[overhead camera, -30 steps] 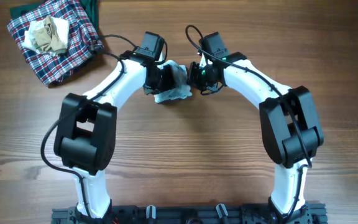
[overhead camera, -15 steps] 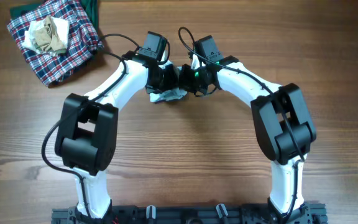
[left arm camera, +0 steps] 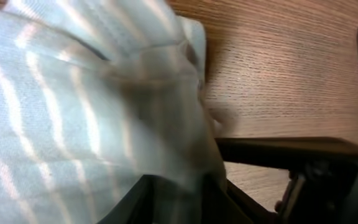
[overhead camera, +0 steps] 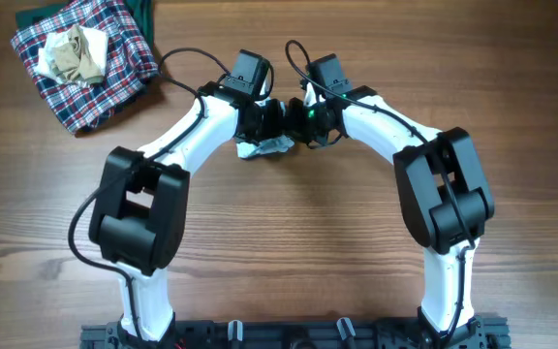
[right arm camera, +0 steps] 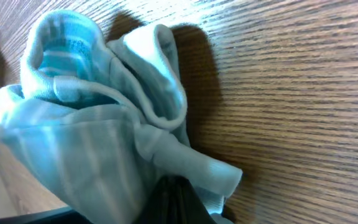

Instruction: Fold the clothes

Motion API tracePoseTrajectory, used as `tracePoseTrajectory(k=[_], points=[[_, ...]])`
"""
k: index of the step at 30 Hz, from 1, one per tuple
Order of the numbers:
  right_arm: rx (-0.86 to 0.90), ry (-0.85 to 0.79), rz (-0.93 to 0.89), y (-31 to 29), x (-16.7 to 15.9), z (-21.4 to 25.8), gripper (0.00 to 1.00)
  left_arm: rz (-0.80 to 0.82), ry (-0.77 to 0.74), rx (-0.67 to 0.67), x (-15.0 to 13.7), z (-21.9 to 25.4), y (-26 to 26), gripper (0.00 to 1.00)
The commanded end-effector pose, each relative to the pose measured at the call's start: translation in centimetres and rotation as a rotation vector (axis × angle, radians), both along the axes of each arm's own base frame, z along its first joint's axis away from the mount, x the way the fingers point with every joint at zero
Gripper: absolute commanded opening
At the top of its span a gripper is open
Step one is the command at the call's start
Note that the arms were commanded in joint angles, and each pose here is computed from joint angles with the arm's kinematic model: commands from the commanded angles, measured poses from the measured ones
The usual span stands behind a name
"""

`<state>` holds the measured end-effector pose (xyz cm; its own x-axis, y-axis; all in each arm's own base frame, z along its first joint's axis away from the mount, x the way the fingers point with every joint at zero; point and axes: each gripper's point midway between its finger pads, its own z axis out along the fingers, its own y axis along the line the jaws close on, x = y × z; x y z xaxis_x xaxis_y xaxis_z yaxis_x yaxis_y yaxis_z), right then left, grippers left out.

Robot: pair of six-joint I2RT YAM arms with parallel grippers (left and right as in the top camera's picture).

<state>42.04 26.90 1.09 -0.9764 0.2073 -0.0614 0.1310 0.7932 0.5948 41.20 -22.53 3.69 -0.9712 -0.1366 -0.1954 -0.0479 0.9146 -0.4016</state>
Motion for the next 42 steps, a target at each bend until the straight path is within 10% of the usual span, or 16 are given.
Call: tracePoseTrajectory(k=[1,10,11,12,14,20,42], points=[[0.073,-0.002,0.026,0.8,0.3,0.8,0.06,-0.105,-0.143,-0.084,0.1,6.2,-2.4,0.30],[0.008,-0.108,0.011,-2.6,2.0,3.9,0.12,0.007,-0.216,0.103,1.1,7.7,2.0,0.53],[-0.018,-0.144,0.020,-3.0,2.2,4.9,0.14,0.026,-0.216,0.121,1.4,7.6,2.9,0.57],[-0.040,-0.207,0.040,-3.4,2.3,7.0,0.18,0.052,-0.211,0.139,1.7,7.5,4.0,0.83],[-0.031,-0.291,0.057,-3.4,2.4,10.3,0.24,0.120,-0.198,0.174,2.3,7.2,6.4,0.88],[0.134,-0.419,0.095,-0.3,2.5,16.1,0.04,0.376,-0.064,0.214,2.3,6.1,15.9,0.91],[0.088,-0.223,0.096,4.0,2.7,2.0,0.04,0.499,0.025,0.239,1.1,5.2,21.6,0.96]])
